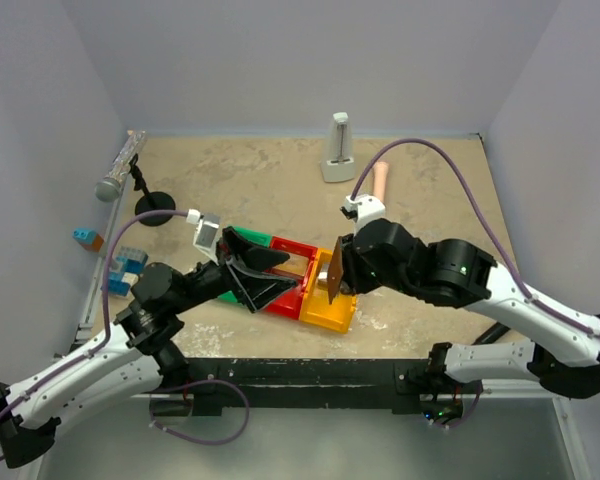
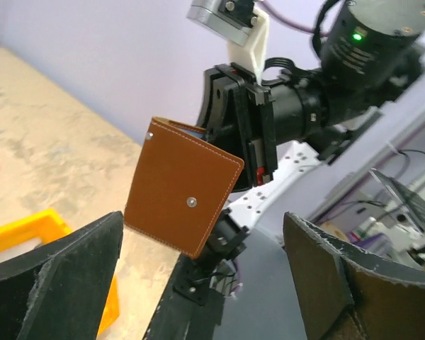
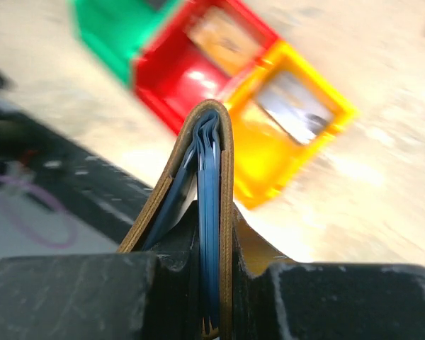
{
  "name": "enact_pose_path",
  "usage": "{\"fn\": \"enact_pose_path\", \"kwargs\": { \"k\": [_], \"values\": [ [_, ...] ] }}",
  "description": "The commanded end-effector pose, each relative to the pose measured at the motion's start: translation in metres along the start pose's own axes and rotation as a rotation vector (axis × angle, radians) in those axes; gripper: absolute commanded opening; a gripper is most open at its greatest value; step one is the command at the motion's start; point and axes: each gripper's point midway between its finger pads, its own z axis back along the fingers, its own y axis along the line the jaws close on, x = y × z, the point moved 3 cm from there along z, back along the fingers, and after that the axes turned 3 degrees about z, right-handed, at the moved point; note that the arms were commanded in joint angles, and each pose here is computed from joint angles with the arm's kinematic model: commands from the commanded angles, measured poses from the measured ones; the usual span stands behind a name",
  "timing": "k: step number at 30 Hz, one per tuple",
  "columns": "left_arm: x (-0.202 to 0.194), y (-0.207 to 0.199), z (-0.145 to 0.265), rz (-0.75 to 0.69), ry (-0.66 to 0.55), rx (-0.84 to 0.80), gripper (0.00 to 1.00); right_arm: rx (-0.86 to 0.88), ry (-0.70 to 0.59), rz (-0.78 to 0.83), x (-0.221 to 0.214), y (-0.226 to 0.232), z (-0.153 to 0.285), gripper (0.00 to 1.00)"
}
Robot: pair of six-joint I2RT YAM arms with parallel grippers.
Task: Take the credit cards out of the card holder
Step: Open the card holder.
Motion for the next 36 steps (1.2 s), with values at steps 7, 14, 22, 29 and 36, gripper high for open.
{"fn": "enact_pose_path", "kwargs": {
  "k": [7, 14, 22, 29, 36],
  "values": [
    [-0.039, 0.053, -0.003, -0.042, 0.193, 0.421, 1.0, -0.256, 0.109, 0.059, -0.006, -0.024, -0.013, 0.0],
    [-0.029, 0.079, 0.014, -0.033, 0.117, 0.791, 1.0, -0.305, 0.144, 0.042, -0.012, -0.03, -0.01, 0.0],
    [-0.03, 0.068, 0.011, 0.241, -0.026, 0.548, 1.0, -0.268, 0.142, 0.013, -0.016, -0.026, -0.011, 0.0],
    [-0.025, 0.036, -0.001, 0.031, 0.103, 0.47, 1.0, -0.201, 0.127, -0.017, -0.013, -0.015, -0.013, 0.0],
    [-0.042, 0.022, -0.026, -0.071, 0.16, 0.474, 1.0, -0.151, 0.148, -0.042, -0.011, -0.001, -0.019, 0.0]
  ]
}}
